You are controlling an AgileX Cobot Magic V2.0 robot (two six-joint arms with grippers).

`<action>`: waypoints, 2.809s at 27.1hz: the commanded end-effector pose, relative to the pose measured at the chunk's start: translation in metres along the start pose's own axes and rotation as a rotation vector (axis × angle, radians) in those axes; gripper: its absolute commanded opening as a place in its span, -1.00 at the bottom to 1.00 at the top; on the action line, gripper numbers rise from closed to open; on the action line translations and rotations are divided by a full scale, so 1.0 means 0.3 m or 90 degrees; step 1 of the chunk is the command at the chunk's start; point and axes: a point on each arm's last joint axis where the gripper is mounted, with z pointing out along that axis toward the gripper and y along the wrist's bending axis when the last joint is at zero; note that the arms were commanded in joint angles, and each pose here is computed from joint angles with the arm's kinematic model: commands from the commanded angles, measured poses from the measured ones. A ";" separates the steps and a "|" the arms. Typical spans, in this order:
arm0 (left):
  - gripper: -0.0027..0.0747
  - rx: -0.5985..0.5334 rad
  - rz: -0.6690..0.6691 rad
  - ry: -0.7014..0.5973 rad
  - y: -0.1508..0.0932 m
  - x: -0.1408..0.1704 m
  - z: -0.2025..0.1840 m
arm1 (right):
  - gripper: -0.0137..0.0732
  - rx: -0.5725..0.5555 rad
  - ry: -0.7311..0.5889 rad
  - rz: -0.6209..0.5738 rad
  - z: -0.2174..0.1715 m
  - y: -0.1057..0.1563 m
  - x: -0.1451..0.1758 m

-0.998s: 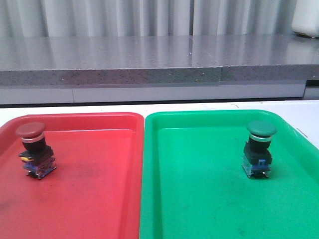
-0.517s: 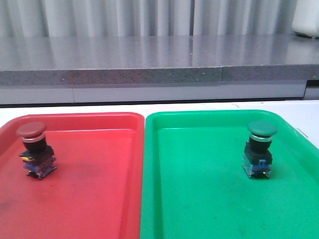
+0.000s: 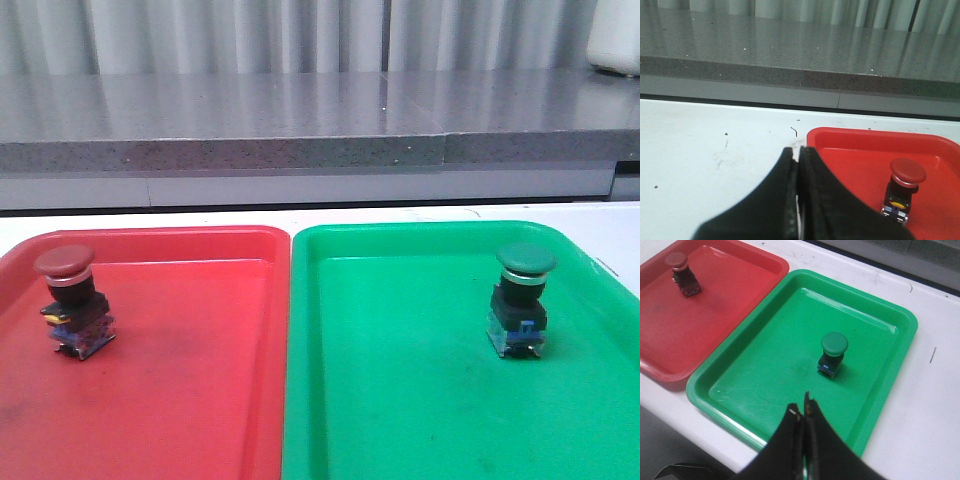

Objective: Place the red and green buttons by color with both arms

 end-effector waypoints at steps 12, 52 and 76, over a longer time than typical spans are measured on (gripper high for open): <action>-0.98 0.016 -0.008 -0.150 -0.004 -0.043 -0.006 | -0.93 0.008 -0.052 -0.003 -0.013 -0.003 -0.039; -0.98 0.033 -0.009 -0.147 -0.009 -0.042 -0.006 | -0.93 0.240 -0.292 0.047 0.041 -0.071 0.192; -0.98 0.033 -0.009 -0.147 -0.009 -0.042 -0.006 | -0.93 0.302 -0.411 0.047 0.160 -0.105 0.383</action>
